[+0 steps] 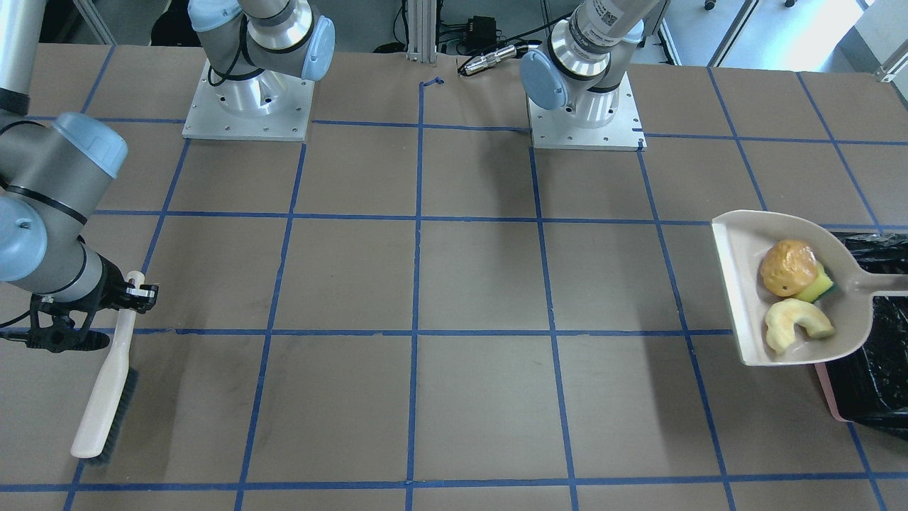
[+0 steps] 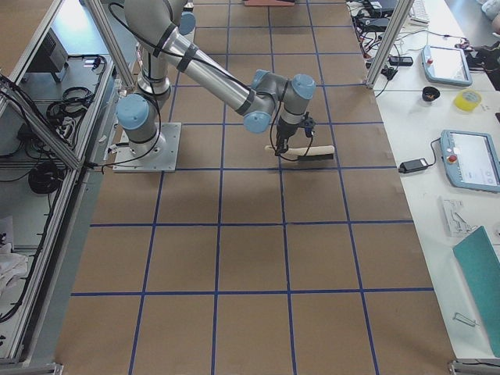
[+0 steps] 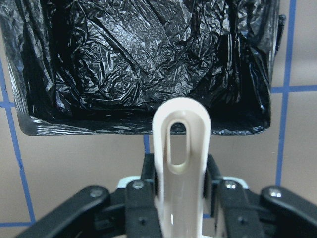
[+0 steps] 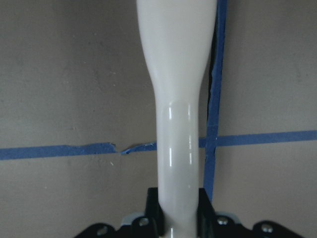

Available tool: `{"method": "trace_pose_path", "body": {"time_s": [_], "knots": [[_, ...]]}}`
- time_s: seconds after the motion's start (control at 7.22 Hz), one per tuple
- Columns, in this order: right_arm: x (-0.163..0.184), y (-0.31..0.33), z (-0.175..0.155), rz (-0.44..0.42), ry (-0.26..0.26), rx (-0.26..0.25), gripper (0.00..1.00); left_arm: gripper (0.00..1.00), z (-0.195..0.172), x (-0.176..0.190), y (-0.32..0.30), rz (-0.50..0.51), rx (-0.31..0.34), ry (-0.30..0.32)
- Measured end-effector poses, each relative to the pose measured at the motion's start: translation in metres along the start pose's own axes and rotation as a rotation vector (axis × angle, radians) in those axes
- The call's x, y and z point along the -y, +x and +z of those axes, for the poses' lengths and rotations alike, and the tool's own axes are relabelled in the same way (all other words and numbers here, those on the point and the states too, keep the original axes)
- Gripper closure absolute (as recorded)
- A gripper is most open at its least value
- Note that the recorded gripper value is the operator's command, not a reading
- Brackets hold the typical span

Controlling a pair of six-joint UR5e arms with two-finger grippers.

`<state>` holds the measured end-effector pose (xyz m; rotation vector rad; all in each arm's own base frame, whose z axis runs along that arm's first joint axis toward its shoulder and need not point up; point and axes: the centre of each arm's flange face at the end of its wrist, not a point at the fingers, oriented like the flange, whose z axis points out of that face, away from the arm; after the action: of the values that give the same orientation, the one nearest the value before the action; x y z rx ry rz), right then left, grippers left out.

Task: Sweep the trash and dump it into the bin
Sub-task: 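Tilt the dustpan over the bin with the left gripper to dump the trash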

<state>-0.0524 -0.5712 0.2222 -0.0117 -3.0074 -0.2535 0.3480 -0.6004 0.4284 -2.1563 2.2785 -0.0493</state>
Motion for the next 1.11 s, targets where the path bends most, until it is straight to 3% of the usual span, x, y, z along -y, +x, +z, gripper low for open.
{"method": "trace_pose_path", "body": {"time_s": [0.28,0.69,0.83,1.11], "knots": [[0.004,0.002,0.007,-0.022,0.008,-0.001,1.00,1.00,-0.020,0.052,0.020,-0.002,-0.037,0.037],[0.003,0.005,0.005,-0.025,0.016,-0.005,1.00,1.00,-0.016,0.135,0.005,0.001,-0.088,0.072],[0.003,0.005,0.004,-0.022,0.017,-0.006,0.89,1.00,-0.009,0.154,-0.003,0.022,-0.097,0.091],[0.004,0.005,0.003,-0.019,0.018,-0.006,0.83,1.00,0.003,0.180,-0.017,0.083,-0.073,0.136]]}}
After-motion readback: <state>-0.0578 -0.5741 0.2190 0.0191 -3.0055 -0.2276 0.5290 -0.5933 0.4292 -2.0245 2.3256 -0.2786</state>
